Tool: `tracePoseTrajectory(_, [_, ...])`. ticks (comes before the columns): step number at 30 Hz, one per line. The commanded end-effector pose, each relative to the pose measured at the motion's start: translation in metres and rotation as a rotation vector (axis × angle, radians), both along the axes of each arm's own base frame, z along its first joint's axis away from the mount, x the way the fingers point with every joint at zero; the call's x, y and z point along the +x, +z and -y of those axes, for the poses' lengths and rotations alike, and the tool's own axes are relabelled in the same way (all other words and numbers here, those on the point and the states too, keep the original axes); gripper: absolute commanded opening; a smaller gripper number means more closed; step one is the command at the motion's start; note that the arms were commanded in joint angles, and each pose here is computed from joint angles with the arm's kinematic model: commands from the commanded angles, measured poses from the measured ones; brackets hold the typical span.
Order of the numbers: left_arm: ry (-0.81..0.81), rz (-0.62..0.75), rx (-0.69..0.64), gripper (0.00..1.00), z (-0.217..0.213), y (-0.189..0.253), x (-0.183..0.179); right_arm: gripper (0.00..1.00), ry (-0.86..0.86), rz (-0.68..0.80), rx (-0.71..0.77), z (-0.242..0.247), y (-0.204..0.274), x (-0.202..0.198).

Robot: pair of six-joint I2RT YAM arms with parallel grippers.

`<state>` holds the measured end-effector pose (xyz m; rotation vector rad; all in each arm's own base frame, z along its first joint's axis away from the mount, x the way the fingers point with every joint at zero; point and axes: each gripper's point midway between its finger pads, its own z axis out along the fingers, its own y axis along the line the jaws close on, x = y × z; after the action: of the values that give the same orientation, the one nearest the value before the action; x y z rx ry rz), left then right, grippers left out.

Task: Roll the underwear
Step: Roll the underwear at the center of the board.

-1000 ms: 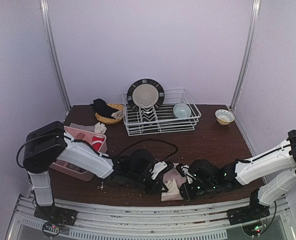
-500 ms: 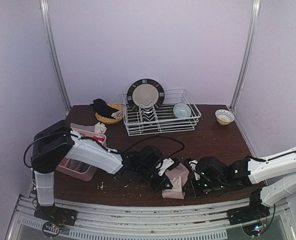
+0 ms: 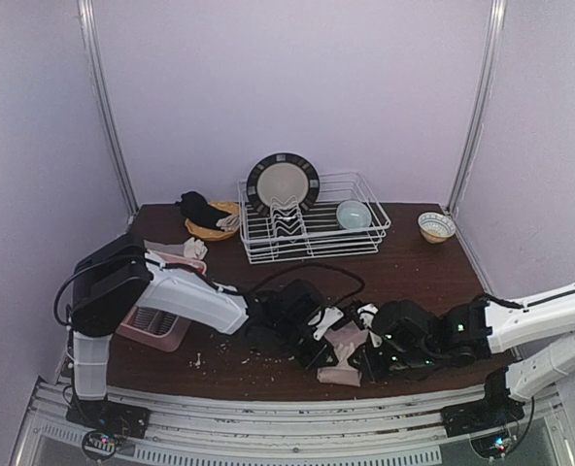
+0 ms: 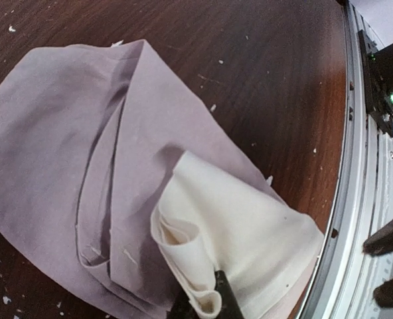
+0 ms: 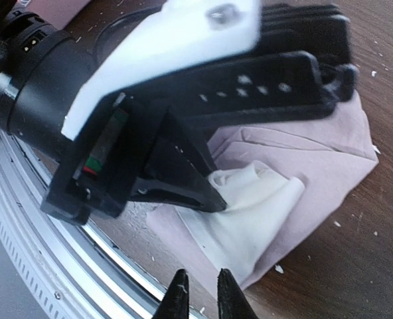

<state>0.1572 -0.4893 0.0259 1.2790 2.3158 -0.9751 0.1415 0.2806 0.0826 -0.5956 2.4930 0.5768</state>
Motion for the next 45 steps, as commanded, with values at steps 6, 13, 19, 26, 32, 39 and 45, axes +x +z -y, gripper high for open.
tracePoseTrajectory(6, [-0.003, 0.013, 0.021, 0.31, -0.005, 0.002, 0.003, 0.11, -0.025, -0.051, -0.046, -0.011, -0.05, 0.006])
tracePoseTrajectory(13, [0.032, 0.061, 0.009, 0.47, -0.014, 0.021, 0.008, 0.08, -0.107, -0.099, -0.07, 0.012, -0.077, 0.005])
tracePoseTrajectory(19, [0.055, 0.085, -0.007, 0.96, -0.025, 0.035, 0.007, 0.08, -0.119, -0.125, -0.063, 0.017, -0.088, 0.001])
tracePoseTrajectory(26, [0.102, 0.148, -0.036, 0.97, -0.036, 0.057, 0.012, 0.07, -0.116, -0.115, -0.053, 0.012, -0.084, 0.004])
tracePoseTrajectory(32, [0.079, 0.223, -0.105, 0.69, -0.03, 0.084, 0.003, 0.08, -0.106, -0.074, -0.016, 0.009, -0.057, 0.008])
tracePoseTrajectory(39, [0.047, 0.189, -0.049, 0.0, -0.007, 0.059, 0.007, 0.15, -0.093, 0.038, 0.001, 0.02, -0.015, 0.015])
tracePoseTrajectory(45, [0.117, 0.155, 0.037, 0.0, -0.011, 0.02, 0.026, 0.23, -0.036, 0.127, -0.005, 0.024, 0.009, 0.015])
